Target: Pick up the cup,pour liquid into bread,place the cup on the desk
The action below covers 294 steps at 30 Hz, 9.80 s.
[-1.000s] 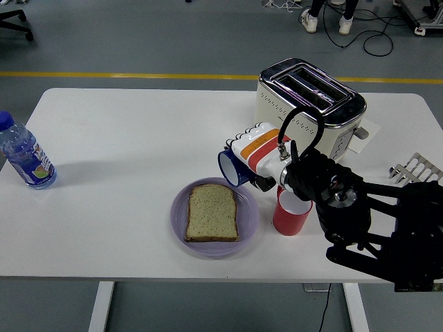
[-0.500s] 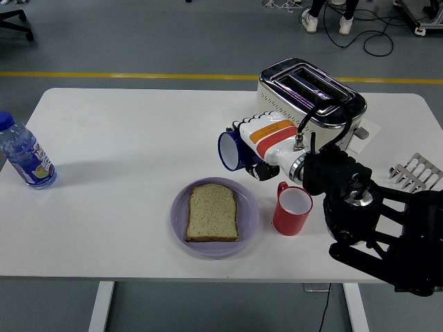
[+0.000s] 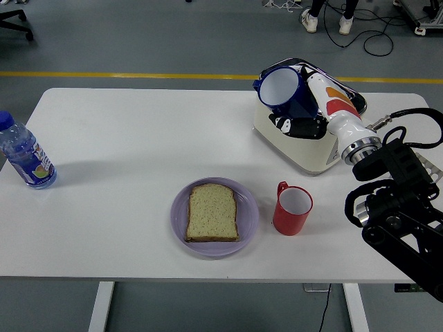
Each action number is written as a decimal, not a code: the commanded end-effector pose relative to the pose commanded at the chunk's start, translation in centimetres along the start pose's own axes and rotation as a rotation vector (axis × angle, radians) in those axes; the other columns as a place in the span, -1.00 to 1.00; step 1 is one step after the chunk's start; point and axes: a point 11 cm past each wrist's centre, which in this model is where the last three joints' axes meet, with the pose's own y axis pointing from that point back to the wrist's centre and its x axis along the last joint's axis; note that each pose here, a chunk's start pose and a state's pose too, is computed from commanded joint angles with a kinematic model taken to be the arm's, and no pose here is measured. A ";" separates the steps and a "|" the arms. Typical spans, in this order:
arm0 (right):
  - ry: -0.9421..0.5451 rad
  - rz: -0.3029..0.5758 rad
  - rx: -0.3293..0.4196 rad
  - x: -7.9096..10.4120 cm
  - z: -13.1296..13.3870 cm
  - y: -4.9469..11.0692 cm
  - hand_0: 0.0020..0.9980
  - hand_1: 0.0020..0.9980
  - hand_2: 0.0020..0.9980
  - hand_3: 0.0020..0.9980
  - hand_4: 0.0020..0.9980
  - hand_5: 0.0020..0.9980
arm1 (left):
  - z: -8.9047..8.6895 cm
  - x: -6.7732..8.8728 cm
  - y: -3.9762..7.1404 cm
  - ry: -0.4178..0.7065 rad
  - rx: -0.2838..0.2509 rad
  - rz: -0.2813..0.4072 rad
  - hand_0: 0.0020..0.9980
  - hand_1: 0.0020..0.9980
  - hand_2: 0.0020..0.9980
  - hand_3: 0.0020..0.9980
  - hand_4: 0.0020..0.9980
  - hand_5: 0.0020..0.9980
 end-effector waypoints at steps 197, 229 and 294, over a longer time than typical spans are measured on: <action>-0.326 0.209 -0.358 -2.7 27.9 14.3 0.80 0.65 0.93 1.00 0.77 -0.97 | 0.7 -0.2 0.1 -0.035 -0.016 -0.001 0.27 0.28 0.30 0.01 -0.52 0.73; -0.388 0.297 -0.033 1.6 17.4 10.9 0.80 0.62 0.87 0.97 0.78 -0.84 | 1.5 0.1 0.1 -0.024 -0.028 0.004 0.27 0.28 0.30 0.01 -0.52 0.73; -1.546 0.461 -0.219 9.1 23.6 11.3 0.34 0.19 0.33 0.25 0.30 -0.53 | 1.2 0.1 0.1 -0.032 -0.023 0.003 0.27 0.28 0.30 0.01 -0.52 0.73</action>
